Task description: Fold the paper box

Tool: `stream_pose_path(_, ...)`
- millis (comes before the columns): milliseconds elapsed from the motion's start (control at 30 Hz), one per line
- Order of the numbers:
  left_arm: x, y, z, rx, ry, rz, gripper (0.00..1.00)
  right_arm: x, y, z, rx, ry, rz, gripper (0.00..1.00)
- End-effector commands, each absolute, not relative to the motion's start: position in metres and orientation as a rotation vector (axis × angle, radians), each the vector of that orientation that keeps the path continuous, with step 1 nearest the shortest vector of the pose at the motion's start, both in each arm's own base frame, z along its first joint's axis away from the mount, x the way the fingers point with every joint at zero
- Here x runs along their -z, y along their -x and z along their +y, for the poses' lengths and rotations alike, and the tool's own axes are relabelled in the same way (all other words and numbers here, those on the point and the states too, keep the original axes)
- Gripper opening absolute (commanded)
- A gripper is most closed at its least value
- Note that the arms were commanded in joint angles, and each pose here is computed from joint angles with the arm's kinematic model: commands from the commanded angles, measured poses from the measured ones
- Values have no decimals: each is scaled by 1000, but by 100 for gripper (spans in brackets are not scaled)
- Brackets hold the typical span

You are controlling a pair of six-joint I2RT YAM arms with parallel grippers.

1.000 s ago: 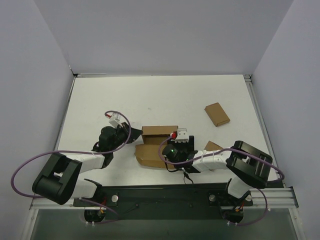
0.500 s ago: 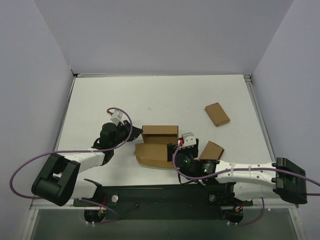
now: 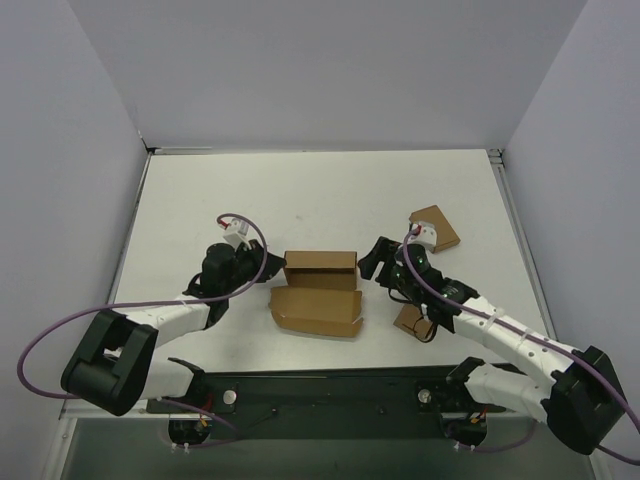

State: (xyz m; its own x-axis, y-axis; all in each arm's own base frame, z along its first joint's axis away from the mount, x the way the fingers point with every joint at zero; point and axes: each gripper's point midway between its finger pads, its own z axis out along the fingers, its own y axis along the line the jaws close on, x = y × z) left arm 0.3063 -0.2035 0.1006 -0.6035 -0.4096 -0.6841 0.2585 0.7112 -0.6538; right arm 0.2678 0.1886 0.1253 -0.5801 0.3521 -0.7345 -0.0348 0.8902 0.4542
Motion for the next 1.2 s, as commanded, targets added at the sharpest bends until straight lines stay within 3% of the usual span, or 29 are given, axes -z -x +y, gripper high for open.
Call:
stream_pose_path(0,-83,-300,-198,852,89,2101,21,-143,-268,222,-835,-252,2144,65)
stream_pose_path(400,-84,-301,-202,831,60,2108,21,-100,-281,219,-838,-335,2226,56)
stream_pose_path(733,-83,-300,-203,812,42,2114,21,-52,-264,189,-666,-492,2336,32)
stream_pose_path(1167,-81,-301,-205,801,38,2119,21,-23,-233,175,-564,-557,2397,27)
